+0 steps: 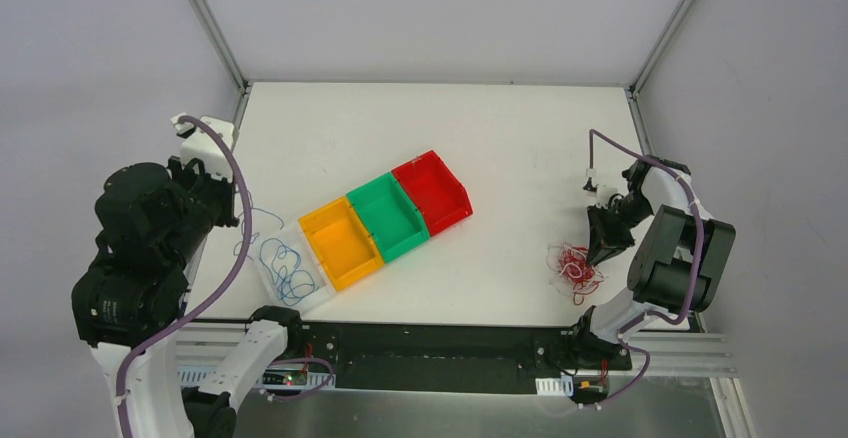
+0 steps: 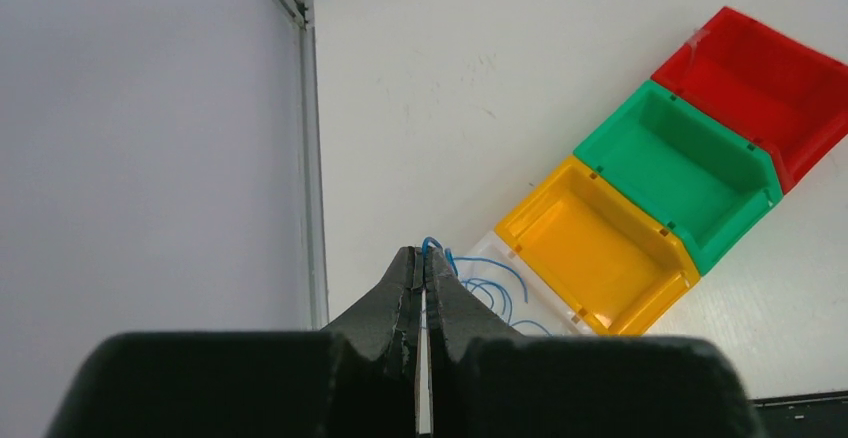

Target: Untangle the cables

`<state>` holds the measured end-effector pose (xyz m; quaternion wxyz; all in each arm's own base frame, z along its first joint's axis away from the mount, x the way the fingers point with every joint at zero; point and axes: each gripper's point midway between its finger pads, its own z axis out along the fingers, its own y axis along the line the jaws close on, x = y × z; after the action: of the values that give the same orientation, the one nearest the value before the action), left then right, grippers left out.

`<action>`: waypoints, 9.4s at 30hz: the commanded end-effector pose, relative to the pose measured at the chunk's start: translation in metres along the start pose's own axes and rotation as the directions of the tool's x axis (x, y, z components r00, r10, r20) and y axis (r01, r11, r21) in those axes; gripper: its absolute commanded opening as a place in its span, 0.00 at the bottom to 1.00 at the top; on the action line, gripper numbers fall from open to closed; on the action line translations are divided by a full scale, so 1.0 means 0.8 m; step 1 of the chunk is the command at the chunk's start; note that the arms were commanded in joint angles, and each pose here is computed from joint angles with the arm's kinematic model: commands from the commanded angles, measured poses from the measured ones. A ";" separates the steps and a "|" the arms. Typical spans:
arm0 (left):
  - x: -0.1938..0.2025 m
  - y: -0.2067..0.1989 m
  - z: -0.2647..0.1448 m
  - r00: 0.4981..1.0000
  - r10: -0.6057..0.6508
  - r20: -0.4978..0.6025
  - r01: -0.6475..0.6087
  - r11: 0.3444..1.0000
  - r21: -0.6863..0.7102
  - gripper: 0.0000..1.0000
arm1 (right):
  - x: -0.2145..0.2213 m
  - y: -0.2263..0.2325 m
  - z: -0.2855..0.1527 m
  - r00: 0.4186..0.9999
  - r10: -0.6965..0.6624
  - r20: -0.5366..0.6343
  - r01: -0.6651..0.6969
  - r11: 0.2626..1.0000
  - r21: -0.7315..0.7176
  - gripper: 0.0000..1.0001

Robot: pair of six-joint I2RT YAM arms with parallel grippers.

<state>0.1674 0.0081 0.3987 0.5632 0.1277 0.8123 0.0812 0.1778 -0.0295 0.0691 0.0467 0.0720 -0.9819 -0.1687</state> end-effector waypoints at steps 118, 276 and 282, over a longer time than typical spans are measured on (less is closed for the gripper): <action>0.063 -0.161 0.108 0.980 0.009 -0.201 0.118 0.784 0.610 0.93 | -0.011 0.093 -0.057 0.990 0.077 0.120 -0.039 0.955 -0.294 0.00; -0.058 -0.599 0.165 0.943 0.032 0.331 -0.331 0.008 0.943 0.53 | -0.033 0.199 -0.082 0.964 0.065 0.257 0.063 0.886 -0.459 0.00; -0.045 -0.612 0.171 0.950 0.062 0.307 -0.308 0.015 0.951 0.47 | -0.033 0.205 -0.083 0.966 0.048 0.255 0.076 0.888 -0.454 0.00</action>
<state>0.2539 -0.4625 0.2357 0.3594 0.5751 0.5897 -0.4385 0.1956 0.0991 0.1709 -0.0565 0.0232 -0.9163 -0.3958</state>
